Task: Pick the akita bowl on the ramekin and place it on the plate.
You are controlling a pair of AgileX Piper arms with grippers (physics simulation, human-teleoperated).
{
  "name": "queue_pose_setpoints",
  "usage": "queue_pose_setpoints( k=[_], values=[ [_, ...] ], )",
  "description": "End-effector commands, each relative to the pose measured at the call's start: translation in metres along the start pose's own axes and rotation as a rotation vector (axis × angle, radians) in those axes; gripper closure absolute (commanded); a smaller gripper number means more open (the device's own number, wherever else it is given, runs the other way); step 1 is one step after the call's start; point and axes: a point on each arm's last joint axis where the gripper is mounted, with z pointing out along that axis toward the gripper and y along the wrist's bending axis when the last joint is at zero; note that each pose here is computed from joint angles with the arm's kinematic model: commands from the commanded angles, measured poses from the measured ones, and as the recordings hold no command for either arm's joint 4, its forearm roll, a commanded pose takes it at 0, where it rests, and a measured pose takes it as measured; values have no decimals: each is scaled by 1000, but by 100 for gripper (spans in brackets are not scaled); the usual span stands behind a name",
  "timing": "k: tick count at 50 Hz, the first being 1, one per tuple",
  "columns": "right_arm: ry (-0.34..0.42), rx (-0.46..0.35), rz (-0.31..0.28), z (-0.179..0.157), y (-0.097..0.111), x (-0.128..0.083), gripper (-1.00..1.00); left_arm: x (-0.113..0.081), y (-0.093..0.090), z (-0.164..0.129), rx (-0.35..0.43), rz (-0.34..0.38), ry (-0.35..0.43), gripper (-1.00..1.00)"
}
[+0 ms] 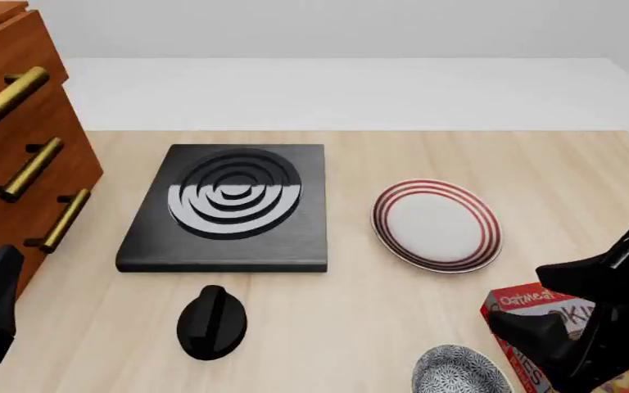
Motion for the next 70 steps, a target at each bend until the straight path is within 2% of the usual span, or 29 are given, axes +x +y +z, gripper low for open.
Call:
queue_pose_setpoints(
  k=[1, 24, 31, 70],
  values=[
    [40, -52, -20, 12, 8, 7, -100, 0, 0, 0, 0, 0, 0, -100],
    [70, -84, -39, 27, 14, 15, -100, 0, 0, 0, 0, 0, 0, -100],
    [112, -118, -41, 39, 21, 25, -100, 0, 0, 0, 0, 0, 0, -100],
    [167, -121, -27, 57, 24, 42, -100, 0, 0, 0, 0, 0, 0, -100]
  ],
)
